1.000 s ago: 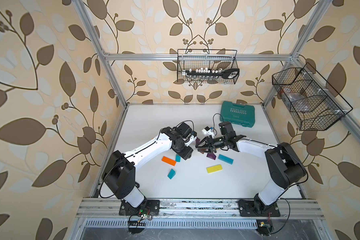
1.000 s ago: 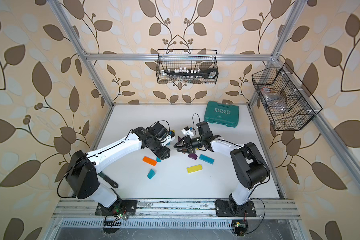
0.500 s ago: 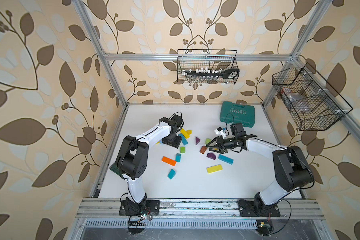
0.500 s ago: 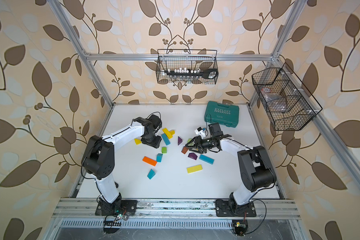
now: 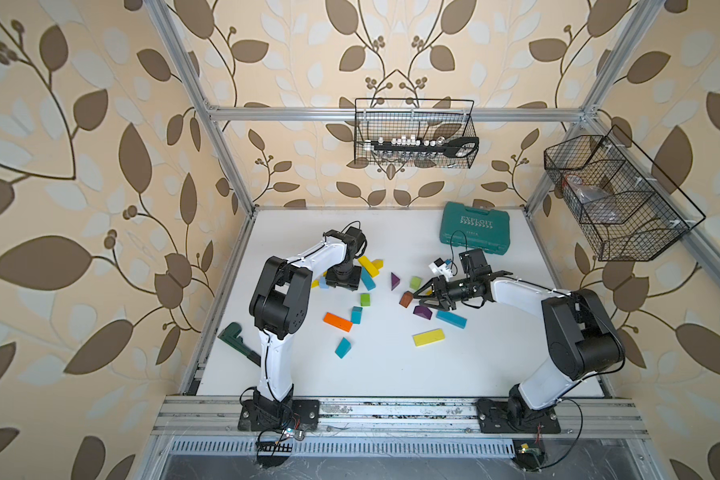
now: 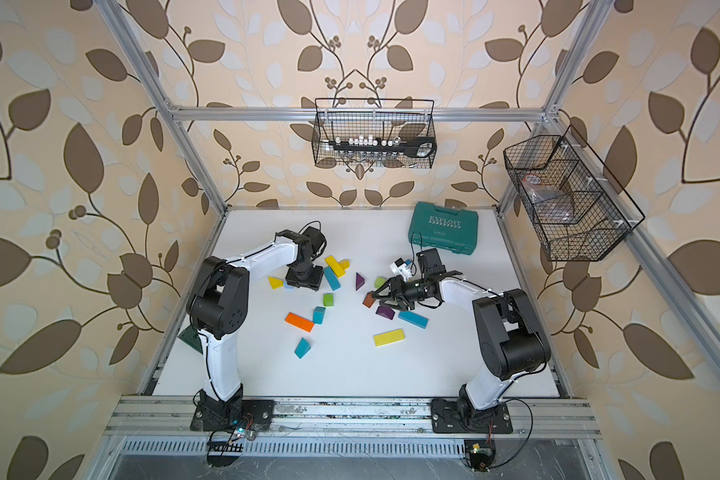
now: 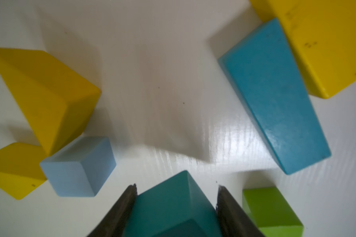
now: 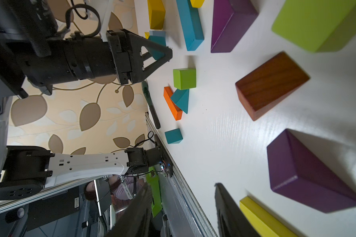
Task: Assemble a small pinwheel with building blocks
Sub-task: Assemble the building block at the center of the board.
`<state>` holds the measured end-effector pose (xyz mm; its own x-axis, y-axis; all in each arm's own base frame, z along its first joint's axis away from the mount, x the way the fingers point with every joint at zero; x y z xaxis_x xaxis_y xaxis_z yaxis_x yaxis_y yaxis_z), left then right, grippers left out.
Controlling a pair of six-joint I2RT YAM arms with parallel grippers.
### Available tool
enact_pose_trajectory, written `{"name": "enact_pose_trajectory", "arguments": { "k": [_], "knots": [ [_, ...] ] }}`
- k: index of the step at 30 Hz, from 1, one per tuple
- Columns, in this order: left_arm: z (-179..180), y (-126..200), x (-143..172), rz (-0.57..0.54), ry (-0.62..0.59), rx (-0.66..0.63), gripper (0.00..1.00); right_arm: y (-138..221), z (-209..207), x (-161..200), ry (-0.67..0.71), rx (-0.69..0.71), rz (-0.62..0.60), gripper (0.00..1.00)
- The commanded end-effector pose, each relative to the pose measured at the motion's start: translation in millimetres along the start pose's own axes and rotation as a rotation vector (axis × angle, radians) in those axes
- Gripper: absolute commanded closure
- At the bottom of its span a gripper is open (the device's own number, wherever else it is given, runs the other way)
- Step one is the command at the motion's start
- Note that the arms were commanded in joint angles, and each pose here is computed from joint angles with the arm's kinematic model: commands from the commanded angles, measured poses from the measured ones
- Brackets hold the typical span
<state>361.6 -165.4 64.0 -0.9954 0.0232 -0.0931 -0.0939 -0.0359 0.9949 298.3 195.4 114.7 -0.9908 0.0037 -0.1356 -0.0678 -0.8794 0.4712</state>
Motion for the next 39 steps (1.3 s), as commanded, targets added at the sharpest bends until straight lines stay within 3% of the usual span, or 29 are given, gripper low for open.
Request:
{"name": "enact_pose_trajectory", "arguments": {
  "k": [1,6,18,33,39],
  "knots": [
    [2,1,-1,0.007,0.065,-0.014,0.59,-1,-7,4,-0.005,0.009,0.014,0.50],
    [5,-4,-2,0.011,0.084,-0.040,0.44,-1,-9,4,-0.006,0.012,0.014,0.49],
    [6,-6,-2,0.027,0.089,-0.050,0.29,2,-7,7,0.001,0.013,0.012,0.49],
    [15,40,15,-0.005,0.188,-0.042,0.29,3,-8,9,0.003,0.018,0.011,0.49],
    [6,49,30,-0.032,0.297,0.032,0.21,1,-11,10,-0.003,0.019,0.012,0.48]
  ]
}}
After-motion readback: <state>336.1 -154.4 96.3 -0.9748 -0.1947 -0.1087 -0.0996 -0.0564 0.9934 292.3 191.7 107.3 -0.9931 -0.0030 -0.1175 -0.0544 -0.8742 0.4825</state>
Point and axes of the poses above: each gripper's point midway between its finger pads, its own y axis back along the fingers, its own z axis along the line the jaws close on, x = y × z, the point moved 3 cm from there along y, back along the fingers, and after that the axes turned 8 degrees about y, right-handed, at the moved point
